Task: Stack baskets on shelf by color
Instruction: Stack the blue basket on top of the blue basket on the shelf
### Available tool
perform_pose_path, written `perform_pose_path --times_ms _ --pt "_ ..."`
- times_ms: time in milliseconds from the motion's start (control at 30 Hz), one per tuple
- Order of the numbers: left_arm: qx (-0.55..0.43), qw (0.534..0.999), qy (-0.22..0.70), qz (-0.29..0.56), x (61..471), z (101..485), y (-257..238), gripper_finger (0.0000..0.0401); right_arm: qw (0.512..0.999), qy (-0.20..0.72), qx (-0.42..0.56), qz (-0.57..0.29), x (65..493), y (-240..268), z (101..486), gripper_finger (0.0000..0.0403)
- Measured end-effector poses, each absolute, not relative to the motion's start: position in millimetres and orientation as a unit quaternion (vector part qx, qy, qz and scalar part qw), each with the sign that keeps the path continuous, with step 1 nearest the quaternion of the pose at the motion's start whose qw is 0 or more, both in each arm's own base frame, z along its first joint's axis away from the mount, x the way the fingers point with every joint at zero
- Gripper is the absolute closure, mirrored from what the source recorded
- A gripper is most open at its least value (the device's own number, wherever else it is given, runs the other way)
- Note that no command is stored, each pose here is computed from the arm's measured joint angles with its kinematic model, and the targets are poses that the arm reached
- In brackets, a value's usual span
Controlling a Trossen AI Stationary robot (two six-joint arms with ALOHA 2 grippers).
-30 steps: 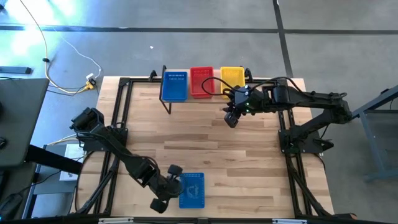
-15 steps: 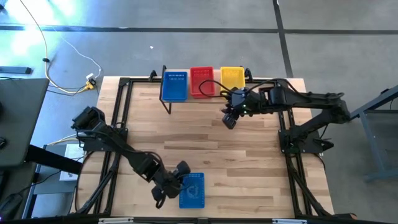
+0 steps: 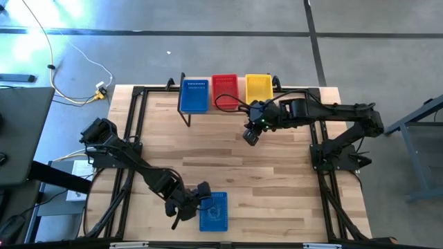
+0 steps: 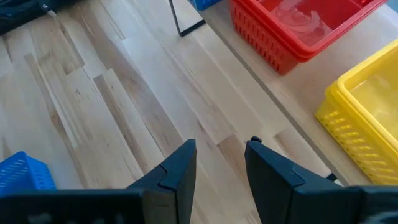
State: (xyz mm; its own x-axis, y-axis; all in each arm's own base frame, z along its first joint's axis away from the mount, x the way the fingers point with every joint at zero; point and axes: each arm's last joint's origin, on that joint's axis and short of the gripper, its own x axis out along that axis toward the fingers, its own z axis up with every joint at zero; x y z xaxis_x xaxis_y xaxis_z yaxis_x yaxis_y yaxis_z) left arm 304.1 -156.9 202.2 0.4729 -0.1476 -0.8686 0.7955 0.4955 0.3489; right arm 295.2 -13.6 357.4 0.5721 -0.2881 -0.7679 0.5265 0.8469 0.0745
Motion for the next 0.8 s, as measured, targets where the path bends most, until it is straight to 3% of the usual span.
perform_pose_path --times_ms 800 --pt "0.427 0.733 0.403 -0.343 313.5 193.9 -141.1 0.0309 0.875 0.398 0.151 -0.232 294.4 -13.5 358.5 0.0279"
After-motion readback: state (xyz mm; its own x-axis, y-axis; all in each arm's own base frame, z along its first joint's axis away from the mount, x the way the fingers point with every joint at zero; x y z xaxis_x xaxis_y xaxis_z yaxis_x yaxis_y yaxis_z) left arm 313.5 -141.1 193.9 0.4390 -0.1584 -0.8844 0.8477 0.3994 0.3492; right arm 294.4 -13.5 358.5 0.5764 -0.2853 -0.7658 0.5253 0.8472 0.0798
